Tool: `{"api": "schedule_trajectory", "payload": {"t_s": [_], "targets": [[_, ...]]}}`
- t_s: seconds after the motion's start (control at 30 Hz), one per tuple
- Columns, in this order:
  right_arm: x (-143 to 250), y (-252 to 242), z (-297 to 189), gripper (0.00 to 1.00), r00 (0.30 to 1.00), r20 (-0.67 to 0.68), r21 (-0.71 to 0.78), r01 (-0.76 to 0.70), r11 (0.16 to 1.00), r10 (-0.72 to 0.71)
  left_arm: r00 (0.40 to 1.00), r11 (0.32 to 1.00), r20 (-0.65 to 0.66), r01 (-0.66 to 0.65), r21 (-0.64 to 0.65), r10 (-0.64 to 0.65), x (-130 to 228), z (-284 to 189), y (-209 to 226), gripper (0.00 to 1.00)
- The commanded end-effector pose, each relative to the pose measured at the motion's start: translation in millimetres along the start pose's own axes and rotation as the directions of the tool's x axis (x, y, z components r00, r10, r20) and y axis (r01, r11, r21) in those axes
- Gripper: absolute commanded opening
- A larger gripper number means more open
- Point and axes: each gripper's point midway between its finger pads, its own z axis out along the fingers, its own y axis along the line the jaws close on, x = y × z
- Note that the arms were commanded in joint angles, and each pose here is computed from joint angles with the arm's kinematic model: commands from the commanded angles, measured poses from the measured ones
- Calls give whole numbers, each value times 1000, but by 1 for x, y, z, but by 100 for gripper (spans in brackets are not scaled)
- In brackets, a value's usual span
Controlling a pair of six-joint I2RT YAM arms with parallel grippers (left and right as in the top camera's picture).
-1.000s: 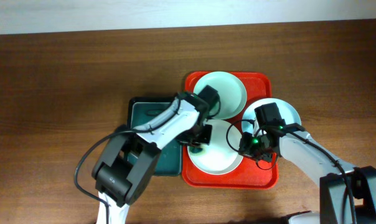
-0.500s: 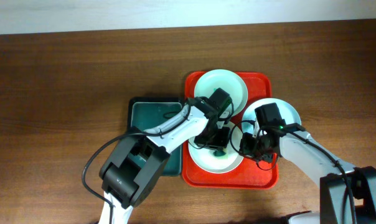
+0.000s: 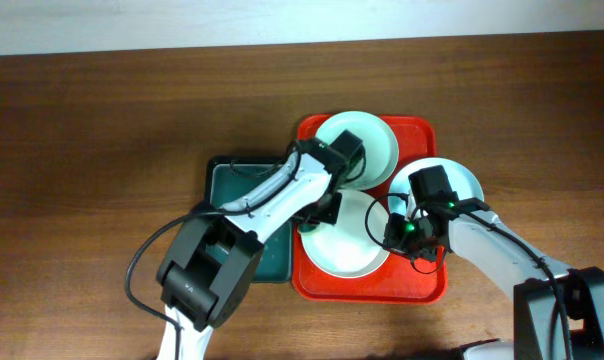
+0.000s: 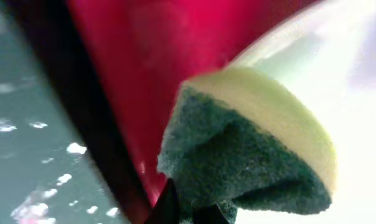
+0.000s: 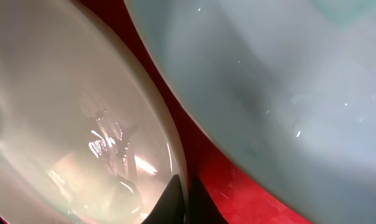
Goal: Clean dirty plates on tray and stack at the side
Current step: 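Scrub the held plate with the sponge in the left gripper, then drop the sponge back into the black tray and retract the left arm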
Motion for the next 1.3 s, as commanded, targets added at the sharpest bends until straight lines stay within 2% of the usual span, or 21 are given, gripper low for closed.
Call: {"api": "schedule_trajectory", "payload": {"t_s": [0.0,0.13,0.23,0.3,0.4,0.53,0.57,0.6,0.63,0.67,0.77,0.8,0.9,0.93,0.97,1.03,1.1,1.17,1.27], "targets": [[1,-18,5,5,1000,5,90,-15,996,14,996,996,74,56,-72,-51,-27,-29,21,0],[2,-18,5,5,1000,3,90,-11,996,10,997,997,40,70,-44,-68,-20,-80,31,0],[1,-18,5,5,998,-2,89,59,994,-59,988,984,66,148,-98,-142,-19,-108,78,0],[1,-18,5,5,992,-8,89,123,988,-123,979,973,38,202,-109,-199,-17,-107,106,0],[2,-18,5,5,987,-12,88,158,984,-157,968,963,-18,245,-109,-249,-15,-74,138,0],[1,-18,5,7,987,-11,88,158,983,-158,950,964,-206,256,70,-237,21,3,124,0],[1,-18,5,10,987,-11,88,158,983,-158,946,962,-216,263,72,-243,25,11,125,3],[1,-18,5,10,987,-11,88,158,983,-158,945,961,-216,268,72,-247,27,18,127,21],[1,-18,5,11,987,-10,88,158,983,-158,943,959,-217,273,73,-252,27,19,129,48],[1,-18,5,10,987,-10,88,158,983,-158,944,959,-212,275,75,-254,26,18,129,55],[-3,-14,5,10,986,6,71,163,984,-164,955,952,-148,275,131,-256,17,-7,126,61],[3,-6,5,4,987,-18,22,161,987,-161,960,950,-95,274,148,-262,13,-26,128,63],[7,1,-13,4,987,-84,31,141,989,-138,952,938,57,285,196,-301,12,-81,142,76],[4,5,-22,4,987,-89,34,140,990,-137,942,932,96,297,209,-321,13,-94,149,76],[-3,14,-35,4,987,-84,31,142,989,-139,916,917,164,326,230,-367,16,-118,166,88],[-13,28,-56,4,987,-73,27,145,989,-143,858,885,250,389,256,-449,25,-148,198,98],[-25,47,-80,4,987,-49,-2,155,988,-155,766,832,330,479,279,-551,42,-176,240,100],[-33,69,-96,4,984,-23,-69,173,982,-175,705,793,363,537,287,-609,57,-190,264,100],[-36,100,-93,4,969,39,-90,246,965,-244,679,771,365,569,286,-637,67,-193,275,100]]}}
